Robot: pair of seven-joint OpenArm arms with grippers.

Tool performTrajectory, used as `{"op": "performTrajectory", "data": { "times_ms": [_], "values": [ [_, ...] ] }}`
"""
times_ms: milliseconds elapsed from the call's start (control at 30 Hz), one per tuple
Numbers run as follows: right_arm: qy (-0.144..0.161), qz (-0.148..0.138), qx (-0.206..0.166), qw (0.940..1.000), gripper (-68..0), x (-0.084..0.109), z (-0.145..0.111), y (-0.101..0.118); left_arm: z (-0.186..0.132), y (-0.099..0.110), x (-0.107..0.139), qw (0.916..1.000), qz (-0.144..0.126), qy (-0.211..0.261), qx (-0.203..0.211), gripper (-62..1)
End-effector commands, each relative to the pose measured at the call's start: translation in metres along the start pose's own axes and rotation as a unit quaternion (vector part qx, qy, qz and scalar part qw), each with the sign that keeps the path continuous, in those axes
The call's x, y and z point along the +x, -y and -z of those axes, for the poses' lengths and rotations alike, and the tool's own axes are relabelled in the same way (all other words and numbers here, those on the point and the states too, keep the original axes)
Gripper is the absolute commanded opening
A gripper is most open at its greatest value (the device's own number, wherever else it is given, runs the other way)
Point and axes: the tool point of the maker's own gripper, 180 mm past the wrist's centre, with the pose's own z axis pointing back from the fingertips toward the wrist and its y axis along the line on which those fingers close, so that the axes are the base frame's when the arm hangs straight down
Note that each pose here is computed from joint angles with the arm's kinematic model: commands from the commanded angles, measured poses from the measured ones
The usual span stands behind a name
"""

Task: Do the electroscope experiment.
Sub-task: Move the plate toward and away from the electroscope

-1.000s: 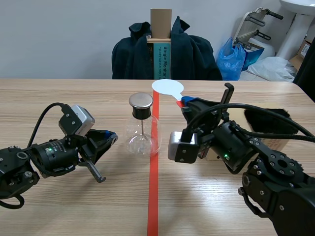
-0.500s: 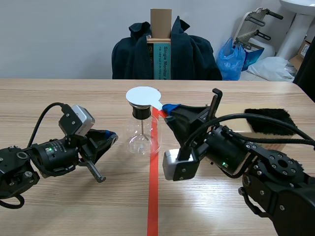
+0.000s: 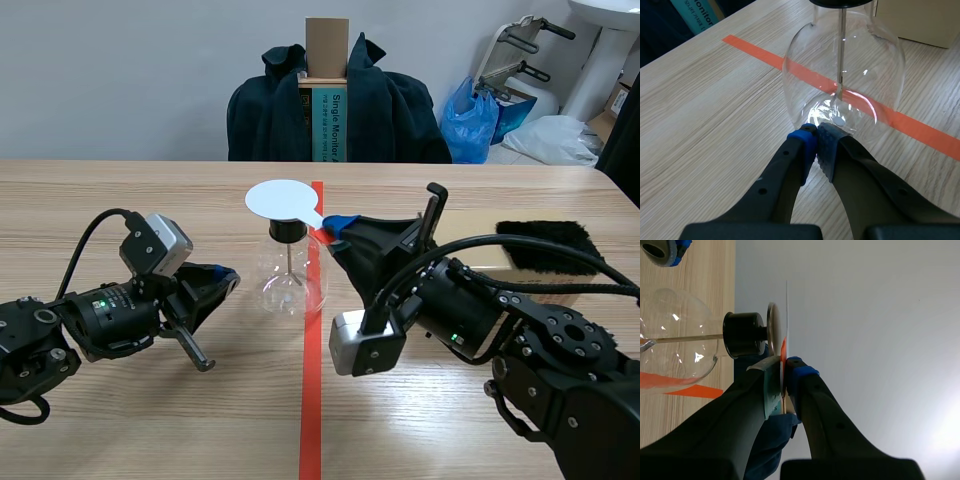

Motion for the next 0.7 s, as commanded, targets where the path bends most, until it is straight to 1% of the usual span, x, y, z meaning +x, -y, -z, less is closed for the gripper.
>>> {"op": "performTrajectory", "data": {
  "times_ms": [0, 200, 300, 400, 500, 667],
  "values": [
    [0.0, -0.014, -0.015, 0.9998, -66.9, -0.005, 0.004, 0.011, 0.001, -0.005, 0.011, 0.9998, 0.0, 0.02, 0.007, -57.8],
    [-0.001, -0.014, -0.015, 0.9998, -66.9, -0.005, 0.004, 0.011, 0.001, -0.005, 0.011, 0.9998, 0.0, 0.02, 0.007, -57.7],
    [-0.015, -0.013, -0.015, 0.9997, -66.9, -0.01, 0.004, 0.011, 0.001, -0.005, 0.011, 0.9998, 0.0, 0.02, 0.007, -57.8],
    [-0.039, -0.013, -0.015, 0.9991, -66.9, -0.019, 0.003, 0.011, 0.001, -0.005, 0.011, 0.9998, 0.0, 0.02, 0.007, -57.8],
    [-0.073, -0.012, -0.016, 0.9971, -66.9, -0.031, 0.002, 0.011, 0.001, -0.005, 0.011, 0.9998, 0.0, 0.02, 0.007, -57.8],
    [-0.139, -0.013, -0.018, 0.99, -66.9, -0.055, -0.004, 0.013, 0.001, -0.005, 0.011, 0.9998, 0.0, 0.02, 0.007, -57.8]
  ]
}}
